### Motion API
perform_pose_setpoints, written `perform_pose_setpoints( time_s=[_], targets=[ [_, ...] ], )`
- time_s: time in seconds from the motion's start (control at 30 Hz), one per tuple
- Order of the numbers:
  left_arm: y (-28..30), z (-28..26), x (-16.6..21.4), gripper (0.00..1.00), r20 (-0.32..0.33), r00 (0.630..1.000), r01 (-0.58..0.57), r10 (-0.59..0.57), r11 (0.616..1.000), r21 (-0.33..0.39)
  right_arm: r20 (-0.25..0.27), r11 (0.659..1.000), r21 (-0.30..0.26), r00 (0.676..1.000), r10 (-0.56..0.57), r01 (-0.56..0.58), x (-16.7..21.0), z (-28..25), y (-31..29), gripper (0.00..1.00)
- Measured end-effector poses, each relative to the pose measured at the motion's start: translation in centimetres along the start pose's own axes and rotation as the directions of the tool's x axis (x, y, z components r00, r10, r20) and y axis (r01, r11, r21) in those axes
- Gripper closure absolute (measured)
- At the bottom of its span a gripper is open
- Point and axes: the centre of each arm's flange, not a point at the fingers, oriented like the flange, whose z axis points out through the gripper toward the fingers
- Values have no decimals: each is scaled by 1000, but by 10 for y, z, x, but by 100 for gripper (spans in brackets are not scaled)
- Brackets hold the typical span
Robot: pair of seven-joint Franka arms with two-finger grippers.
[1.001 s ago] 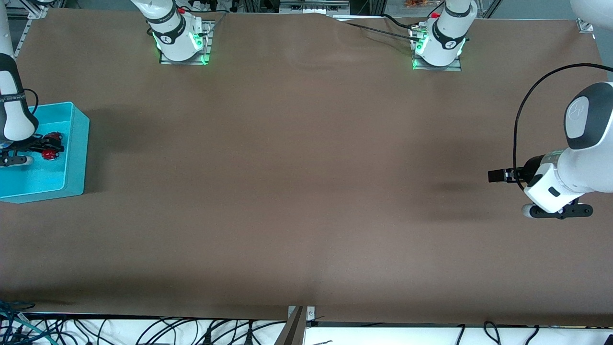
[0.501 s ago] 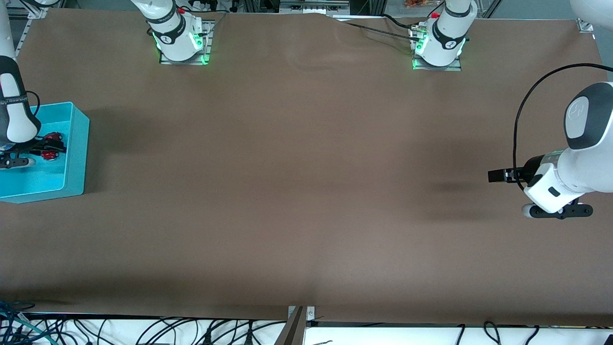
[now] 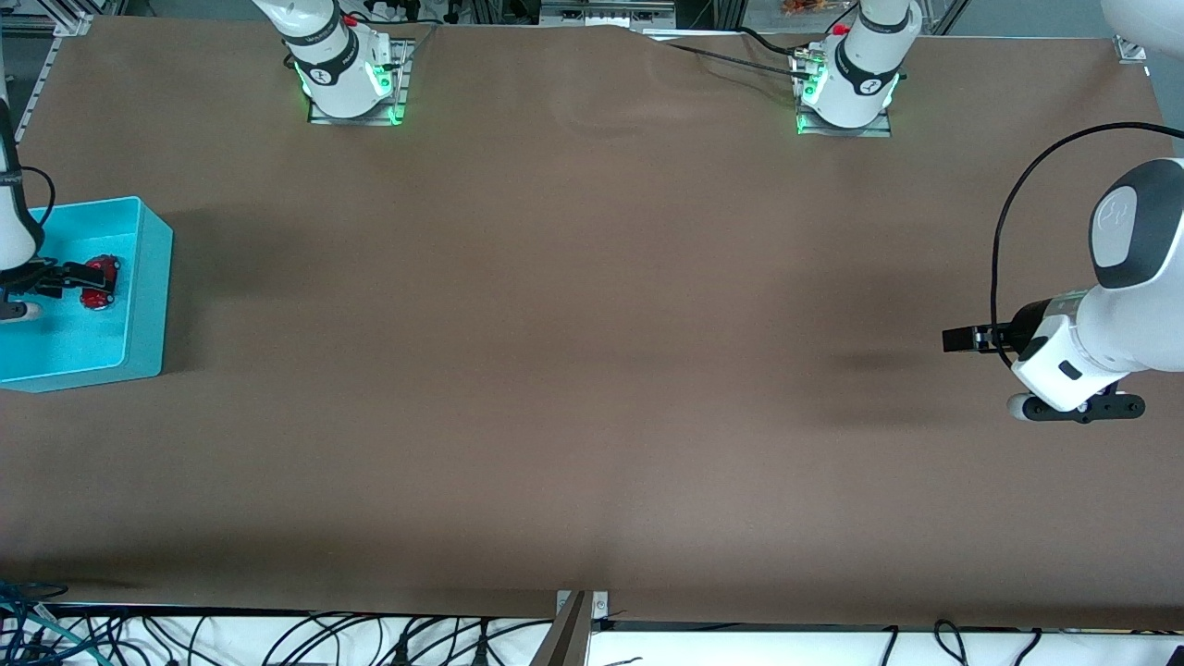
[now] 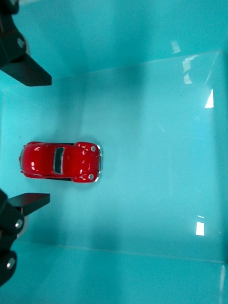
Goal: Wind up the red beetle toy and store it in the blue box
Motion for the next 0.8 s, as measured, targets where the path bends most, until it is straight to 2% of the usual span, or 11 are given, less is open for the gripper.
perform_pose_setpoints(
  time_s=[0.8],
  targets=[
    [0, 0, 0, 0, 0, 1000, 0, 0, 1000, 0, 5, 995, 91, 999, 38, -38, -48, -89, -8, 0]
  ],
)
